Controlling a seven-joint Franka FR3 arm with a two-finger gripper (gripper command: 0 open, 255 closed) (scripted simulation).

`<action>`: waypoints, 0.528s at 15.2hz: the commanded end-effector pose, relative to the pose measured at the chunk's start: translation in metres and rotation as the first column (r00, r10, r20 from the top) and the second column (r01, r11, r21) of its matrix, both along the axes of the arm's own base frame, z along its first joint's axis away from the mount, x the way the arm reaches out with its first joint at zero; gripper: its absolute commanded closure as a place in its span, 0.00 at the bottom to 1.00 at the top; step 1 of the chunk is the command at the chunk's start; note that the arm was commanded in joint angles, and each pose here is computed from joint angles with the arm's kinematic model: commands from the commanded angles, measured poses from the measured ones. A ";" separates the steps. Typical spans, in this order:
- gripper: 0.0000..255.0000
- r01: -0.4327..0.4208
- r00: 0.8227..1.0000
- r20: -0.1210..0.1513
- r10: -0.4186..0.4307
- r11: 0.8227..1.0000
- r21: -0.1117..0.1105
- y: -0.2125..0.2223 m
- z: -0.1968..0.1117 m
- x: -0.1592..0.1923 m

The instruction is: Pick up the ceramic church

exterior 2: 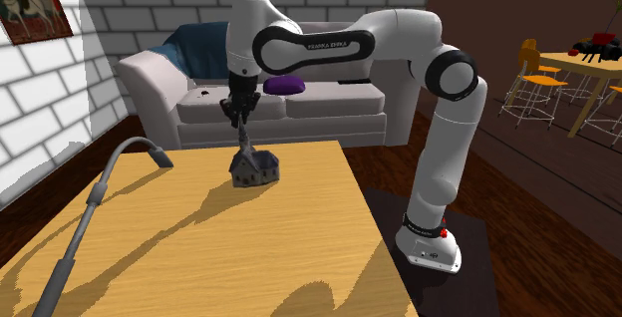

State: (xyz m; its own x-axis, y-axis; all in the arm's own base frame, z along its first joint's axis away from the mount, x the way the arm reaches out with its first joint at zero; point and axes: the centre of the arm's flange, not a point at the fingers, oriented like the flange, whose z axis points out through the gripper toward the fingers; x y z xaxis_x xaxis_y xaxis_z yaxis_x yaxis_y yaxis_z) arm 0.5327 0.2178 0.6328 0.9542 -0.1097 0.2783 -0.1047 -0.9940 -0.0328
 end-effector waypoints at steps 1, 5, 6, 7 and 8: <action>1.00 0.000 1.000 0.000 0.000 1.000 0.000 0.000 0.009 0.000; 1.00 0.000 1.000 0.000 0.000 1.000 0.000 0.000 0.030 0.000; 1.00 0.000 1.000 0.000 0.000 1.000 0.000 0.000 0.035 0.000; 1.00 0.000 1.000 0.000 0.000 1.000 0.000 0.000 0.040 0.000; 1.00 0.000 1.000 0.000 0.000 1.000 0.000 0.000 0.046 0.000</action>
